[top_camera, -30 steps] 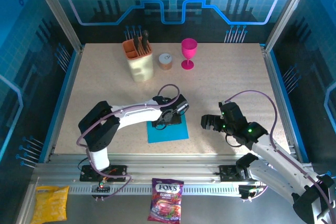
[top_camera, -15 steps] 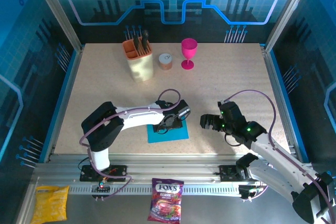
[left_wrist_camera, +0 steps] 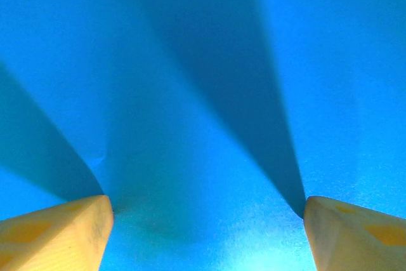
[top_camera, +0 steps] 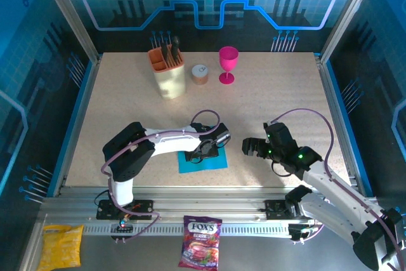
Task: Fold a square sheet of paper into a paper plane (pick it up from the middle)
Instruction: First fold the square sheet of paper in half at the center of the table.
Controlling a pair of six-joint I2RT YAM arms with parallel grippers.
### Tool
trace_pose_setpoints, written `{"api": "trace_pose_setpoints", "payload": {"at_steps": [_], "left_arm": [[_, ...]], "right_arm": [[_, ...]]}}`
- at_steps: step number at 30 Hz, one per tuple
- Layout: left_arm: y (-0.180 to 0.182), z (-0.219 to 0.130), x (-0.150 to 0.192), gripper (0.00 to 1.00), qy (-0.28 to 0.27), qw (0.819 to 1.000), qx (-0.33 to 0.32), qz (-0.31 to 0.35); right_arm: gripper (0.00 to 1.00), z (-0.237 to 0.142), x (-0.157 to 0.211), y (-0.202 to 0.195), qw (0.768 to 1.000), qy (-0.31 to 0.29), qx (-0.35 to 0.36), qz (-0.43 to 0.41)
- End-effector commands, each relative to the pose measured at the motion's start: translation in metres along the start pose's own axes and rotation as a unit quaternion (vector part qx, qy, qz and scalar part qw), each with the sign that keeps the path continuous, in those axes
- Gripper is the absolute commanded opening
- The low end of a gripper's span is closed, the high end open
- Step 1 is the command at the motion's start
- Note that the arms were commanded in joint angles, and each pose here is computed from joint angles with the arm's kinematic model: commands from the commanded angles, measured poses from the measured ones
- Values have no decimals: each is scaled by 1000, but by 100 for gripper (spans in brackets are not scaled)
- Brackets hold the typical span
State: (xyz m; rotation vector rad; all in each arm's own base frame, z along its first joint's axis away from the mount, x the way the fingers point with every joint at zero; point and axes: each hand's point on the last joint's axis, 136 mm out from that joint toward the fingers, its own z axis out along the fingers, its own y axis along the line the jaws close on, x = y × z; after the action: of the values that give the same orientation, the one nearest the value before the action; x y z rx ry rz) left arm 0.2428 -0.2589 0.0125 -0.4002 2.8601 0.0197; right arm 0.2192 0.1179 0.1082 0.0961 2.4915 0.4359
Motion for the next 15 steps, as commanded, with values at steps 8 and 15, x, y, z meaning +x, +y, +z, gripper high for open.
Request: {"api": "trace_pose_setpoints", "payload": {"at_steps": [8,15], "left_arm": [[11,-2,1,63,-21,1000,-5,14],[-18,-42,-17,44,-62,993,89,39]], "right_arm": [[99,-5,-5,-1,1000,-5,-2,6],[99,-4,-4,-1,1000,-4,-3,7]]}}
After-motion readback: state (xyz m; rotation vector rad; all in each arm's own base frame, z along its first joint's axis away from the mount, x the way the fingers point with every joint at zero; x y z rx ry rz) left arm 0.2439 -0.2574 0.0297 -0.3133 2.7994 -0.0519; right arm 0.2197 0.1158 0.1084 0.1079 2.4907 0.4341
